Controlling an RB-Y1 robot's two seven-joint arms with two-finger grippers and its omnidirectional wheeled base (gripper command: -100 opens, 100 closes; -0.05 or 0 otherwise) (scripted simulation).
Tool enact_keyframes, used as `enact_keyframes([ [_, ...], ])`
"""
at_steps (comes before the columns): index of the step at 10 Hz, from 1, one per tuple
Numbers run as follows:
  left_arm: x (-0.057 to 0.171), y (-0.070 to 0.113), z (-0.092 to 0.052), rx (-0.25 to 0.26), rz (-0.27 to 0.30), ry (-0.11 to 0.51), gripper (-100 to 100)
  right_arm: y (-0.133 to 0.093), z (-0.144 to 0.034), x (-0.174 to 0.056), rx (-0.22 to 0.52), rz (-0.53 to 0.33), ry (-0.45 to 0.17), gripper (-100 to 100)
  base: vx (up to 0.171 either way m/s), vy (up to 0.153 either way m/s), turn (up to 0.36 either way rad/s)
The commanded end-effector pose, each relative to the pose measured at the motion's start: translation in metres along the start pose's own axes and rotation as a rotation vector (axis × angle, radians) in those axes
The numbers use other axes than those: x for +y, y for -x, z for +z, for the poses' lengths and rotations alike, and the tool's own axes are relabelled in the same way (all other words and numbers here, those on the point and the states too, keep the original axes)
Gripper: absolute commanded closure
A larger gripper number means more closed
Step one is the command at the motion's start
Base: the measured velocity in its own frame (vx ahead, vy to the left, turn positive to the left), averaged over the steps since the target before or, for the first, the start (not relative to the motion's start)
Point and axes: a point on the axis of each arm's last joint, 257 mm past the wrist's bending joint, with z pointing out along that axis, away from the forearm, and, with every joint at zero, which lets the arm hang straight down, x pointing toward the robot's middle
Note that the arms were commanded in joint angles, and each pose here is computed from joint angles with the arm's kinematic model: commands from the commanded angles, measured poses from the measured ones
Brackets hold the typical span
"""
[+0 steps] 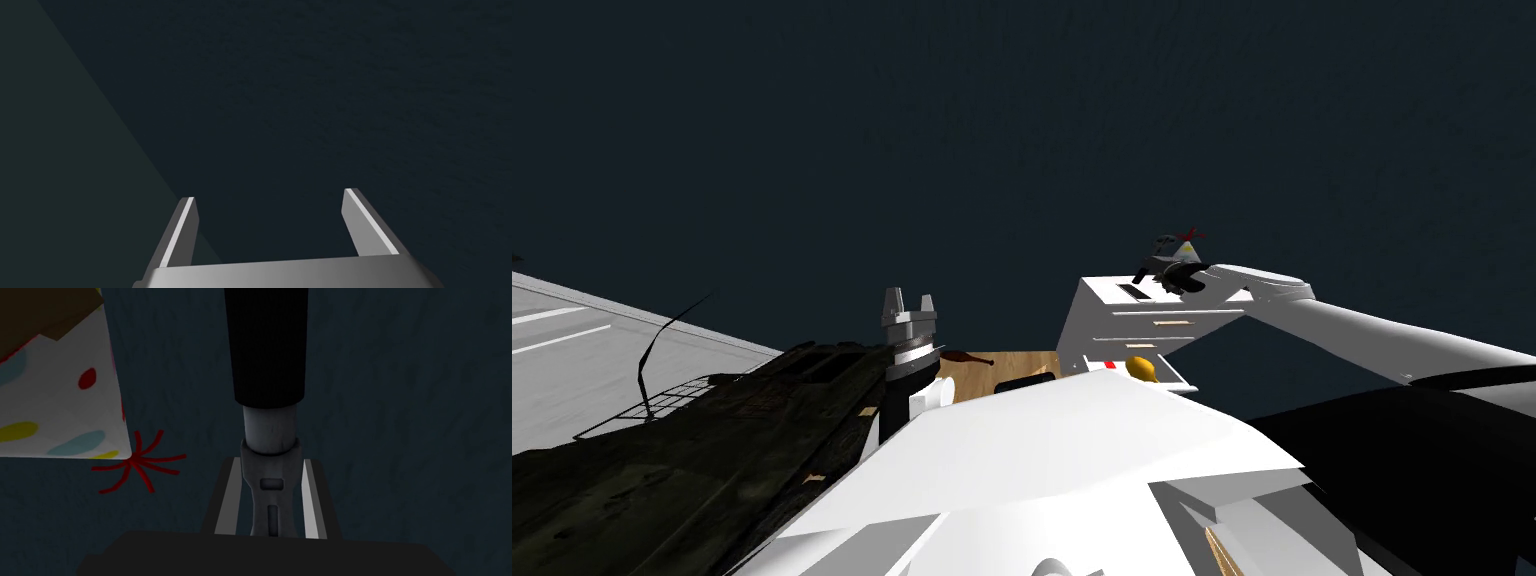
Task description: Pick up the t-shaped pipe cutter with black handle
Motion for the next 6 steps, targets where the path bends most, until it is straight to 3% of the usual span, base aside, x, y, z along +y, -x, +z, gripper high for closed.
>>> enact_keyframes([
  [1,0.0,0.0,0.0,0.0,0.0,0.0,0,-0.008,-0.006,0.015,0.014,-0.005,0.029,100,0.091,0.0,-0.05],
  [2,0.0,0.0,0.0,0.0,0.0,0.0,0,-0.007,-0.007,0.024,0.012,-0.004,0.046,100,0.022,-0.008,0.073],
  [3,0.0,0.0,0.0,0.0,0.0,0.0,0,0.002,-0.012,0.021,-0.009,0.0,0.036,100,0.124,-0.034,-0.285],
  [4,0.0,0.0,0.0,0.0,0.0,0.0,0,0.0,-0.018,0.03,-0.003,-0.006,0.057,100,0.164,-0.006,-0.264],
  [6,0.0,0.0,0.0,0.0,0.0,0.0,0,-0.007,-0.026,0.055,0.011,-0.01,0.11,100,0.047,0.009,-0.028],
])
